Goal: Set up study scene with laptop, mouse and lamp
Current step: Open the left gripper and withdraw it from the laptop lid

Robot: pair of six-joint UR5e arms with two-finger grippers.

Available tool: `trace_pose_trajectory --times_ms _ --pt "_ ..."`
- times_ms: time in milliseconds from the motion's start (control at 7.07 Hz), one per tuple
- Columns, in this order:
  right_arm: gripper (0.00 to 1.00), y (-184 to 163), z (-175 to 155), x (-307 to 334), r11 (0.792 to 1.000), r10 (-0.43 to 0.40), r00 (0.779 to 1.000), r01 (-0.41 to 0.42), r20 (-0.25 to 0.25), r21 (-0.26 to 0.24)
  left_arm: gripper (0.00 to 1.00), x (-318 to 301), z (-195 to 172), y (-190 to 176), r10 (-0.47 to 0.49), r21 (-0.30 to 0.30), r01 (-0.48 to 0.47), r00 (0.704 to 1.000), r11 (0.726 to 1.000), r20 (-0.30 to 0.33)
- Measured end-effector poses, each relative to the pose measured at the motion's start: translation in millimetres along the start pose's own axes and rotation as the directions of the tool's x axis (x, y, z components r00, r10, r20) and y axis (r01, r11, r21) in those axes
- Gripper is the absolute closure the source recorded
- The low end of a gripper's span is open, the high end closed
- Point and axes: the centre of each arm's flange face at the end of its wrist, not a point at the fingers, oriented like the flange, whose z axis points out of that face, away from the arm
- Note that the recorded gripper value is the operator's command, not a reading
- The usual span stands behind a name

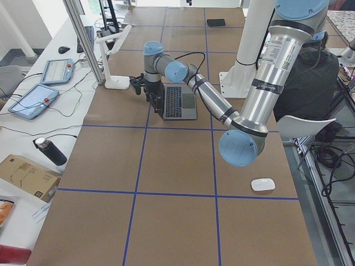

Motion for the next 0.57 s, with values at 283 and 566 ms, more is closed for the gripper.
trace_pose_trajectory --times_ms 283,566 --pt "0.00 15.9 27.0 6.8 0.989 -0.123 0.990 0.127 0.069 -0.069 0.00 0.9 -4.7 1.9 0.033 0.010 -0.032 0.999 0.999 -0.026" --pt "0.00 20.3 53.4 9.7 0.967 -0.199 0.972 0.216 0.129 -0.135 0.00 4.9 -8.6 3.2 0.054 0.020 -0.053 0.997 0.998 -0.058"
